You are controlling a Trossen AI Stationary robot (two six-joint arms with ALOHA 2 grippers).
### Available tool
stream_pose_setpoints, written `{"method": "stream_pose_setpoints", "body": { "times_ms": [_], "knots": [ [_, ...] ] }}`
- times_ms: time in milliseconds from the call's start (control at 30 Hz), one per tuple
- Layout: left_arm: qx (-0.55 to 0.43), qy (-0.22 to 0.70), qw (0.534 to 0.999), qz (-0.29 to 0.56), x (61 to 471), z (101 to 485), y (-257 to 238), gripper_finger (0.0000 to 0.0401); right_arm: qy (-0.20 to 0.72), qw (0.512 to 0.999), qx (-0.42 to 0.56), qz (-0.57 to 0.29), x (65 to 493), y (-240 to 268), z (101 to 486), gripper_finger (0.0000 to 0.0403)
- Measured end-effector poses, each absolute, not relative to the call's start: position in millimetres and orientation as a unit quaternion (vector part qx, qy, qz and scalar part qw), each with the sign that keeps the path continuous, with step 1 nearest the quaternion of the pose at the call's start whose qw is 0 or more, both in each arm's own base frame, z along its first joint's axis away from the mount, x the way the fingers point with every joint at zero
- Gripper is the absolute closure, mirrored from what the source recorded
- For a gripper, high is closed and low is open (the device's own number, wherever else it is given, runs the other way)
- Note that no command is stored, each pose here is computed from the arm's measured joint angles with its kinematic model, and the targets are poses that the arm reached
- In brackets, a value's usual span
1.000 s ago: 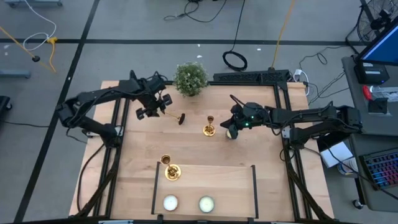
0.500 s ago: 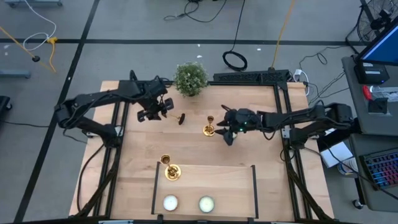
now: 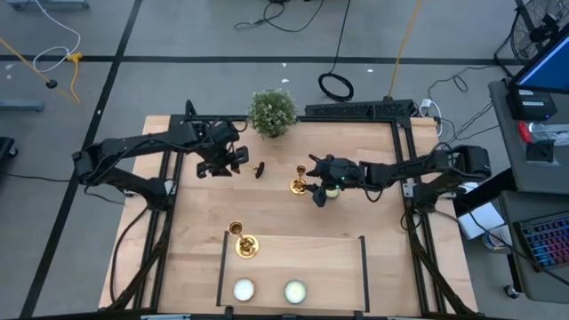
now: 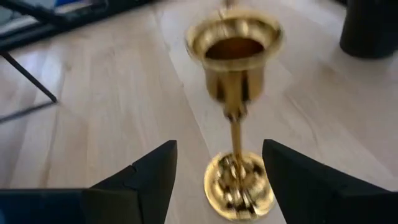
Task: Pick & Place candle stick holders
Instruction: Put the right gold candle stand on the shelf
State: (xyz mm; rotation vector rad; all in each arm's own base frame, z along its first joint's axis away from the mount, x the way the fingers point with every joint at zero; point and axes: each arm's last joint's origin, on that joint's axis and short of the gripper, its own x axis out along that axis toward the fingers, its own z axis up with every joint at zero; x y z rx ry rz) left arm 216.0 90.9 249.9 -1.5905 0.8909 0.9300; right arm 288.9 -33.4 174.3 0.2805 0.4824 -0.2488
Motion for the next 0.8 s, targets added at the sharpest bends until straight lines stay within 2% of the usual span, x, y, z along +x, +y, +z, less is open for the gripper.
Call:
{"method": "stream_pose_setpoints", "body": {
  "times_ms": [800],
  "knots": [
    [-0.658, 0.363, 0.540, 0.379, 212.5, 259.7, 80.0, 0.0256, 0.202, 0.953, 0.187, -0.129, 308.9, -36.1, 152.4, 0.0203]
  ]
}}
